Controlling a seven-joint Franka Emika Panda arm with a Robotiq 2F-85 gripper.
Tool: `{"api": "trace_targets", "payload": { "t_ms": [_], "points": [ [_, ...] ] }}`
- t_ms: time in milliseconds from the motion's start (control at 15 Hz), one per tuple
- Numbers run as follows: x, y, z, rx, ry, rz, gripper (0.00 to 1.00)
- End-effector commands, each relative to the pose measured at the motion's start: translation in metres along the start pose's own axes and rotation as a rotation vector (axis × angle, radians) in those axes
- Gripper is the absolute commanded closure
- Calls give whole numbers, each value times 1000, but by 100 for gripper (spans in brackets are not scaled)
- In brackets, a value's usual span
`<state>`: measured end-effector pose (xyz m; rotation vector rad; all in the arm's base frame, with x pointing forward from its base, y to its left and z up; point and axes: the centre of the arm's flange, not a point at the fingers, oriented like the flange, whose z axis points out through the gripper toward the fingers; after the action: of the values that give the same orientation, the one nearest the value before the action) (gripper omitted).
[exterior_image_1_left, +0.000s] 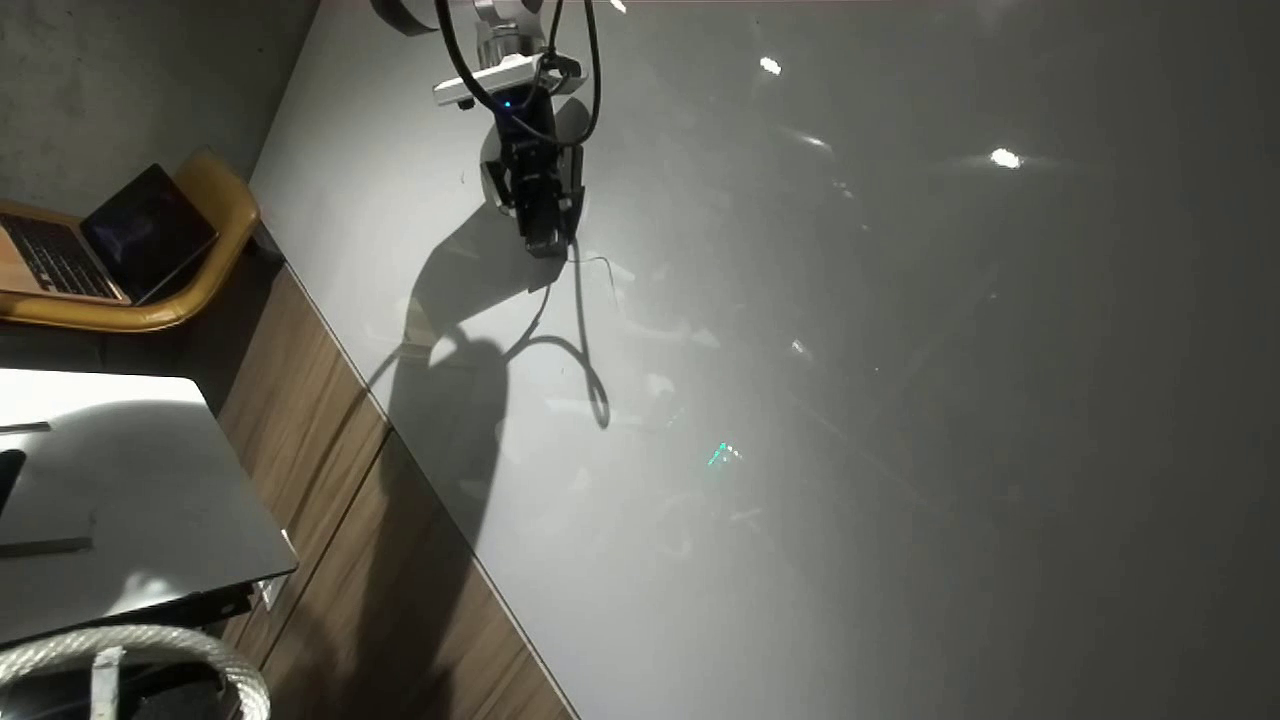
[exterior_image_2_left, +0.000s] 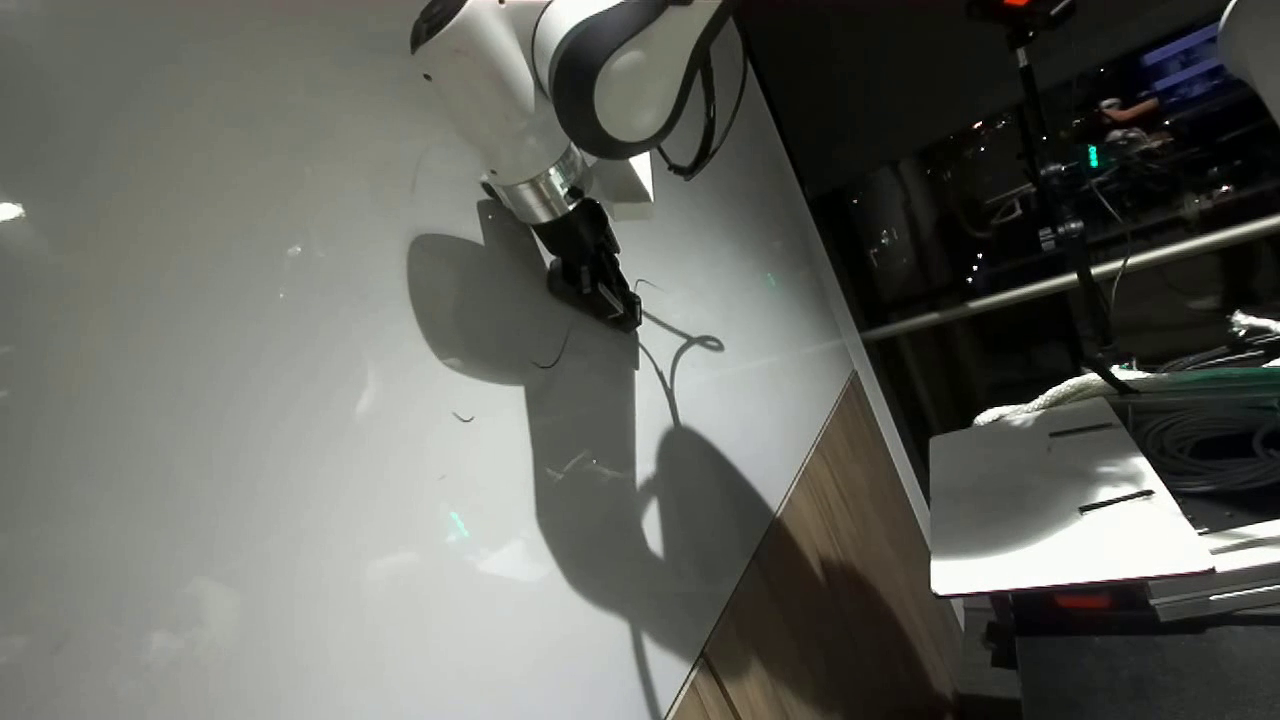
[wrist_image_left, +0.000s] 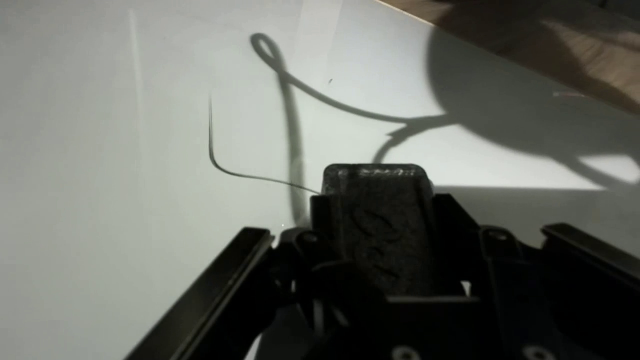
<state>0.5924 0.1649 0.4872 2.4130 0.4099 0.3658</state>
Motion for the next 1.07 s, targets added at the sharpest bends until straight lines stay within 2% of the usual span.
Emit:
{"api": "trace_targets", "payload": {
  "t_ms": [0,667,1000],
  "points": [
    [-7,0,8,-9,16,24,71],
    [-13,-6,18,-31,11,51,71],
    [-12,-10,21,-3,36,110,71]
  ]
}}
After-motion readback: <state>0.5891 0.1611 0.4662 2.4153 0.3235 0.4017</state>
